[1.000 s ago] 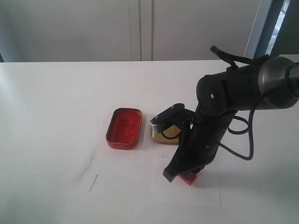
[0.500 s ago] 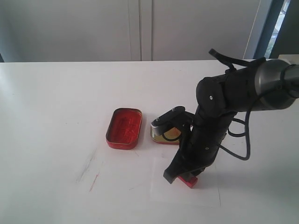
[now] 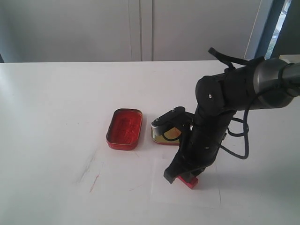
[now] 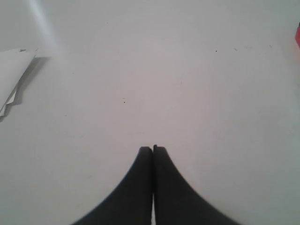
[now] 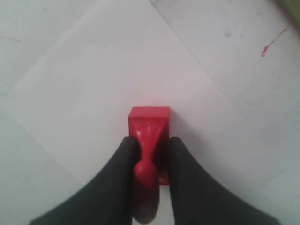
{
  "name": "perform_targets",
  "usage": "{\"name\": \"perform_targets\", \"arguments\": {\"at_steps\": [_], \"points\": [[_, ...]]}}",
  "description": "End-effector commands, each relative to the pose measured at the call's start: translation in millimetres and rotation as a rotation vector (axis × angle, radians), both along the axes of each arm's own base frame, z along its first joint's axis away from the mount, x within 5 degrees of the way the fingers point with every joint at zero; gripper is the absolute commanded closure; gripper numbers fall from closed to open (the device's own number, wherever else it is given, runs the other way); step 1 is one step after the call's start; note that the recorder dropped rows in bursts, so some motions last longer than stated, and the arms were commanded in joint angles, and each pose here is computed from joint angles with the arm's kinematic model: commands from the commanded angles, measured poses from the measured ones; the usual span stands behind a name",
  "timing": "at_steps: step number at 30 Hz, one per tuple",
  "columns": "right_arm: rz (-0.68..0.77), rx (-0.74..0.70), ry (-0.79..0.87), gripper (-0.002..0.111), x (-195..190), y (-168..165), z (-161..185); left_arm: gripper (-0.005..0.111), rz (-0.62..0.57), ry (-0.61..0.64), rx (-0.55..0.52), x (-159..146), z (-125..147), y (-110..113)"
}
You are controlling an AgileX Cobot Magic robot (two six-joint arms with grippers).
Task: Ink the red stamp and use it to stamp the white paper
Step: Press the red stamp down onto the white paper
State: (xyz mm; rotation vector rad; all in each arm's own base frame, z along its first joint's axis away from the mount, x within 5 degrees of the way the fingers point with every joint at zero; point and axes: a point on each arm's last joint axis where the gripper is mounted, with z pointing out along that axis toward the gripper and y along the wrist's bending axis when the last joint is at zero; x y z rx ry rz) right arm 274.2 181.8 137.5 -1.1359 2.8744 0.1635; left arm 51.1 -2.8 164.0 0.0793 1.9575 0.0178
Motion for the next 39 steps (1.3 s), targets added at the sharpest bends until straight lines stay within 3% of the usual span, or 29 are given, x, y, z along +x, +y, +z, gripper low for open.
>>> {"name": "perform_targets", "arguments": {"at_steps": [1, 32, 39], "points": [[-0.008, -0.042, 0.061, 0.108, -4, -3, -32, 0.107, -0.004, -0.006, -0.003, 0, 1, 0], [-0.008, -0.067, 0.102, 0.108, -5, -4, -45, 0.107, -0.004, -0.006, -0.003, 0, 1, 0], [-0.013, -0.031, 0.046, 0.108, -4, -3, -24, 0.107, -0.004, -0.006, -0.003, 0, 1, 0]]}}
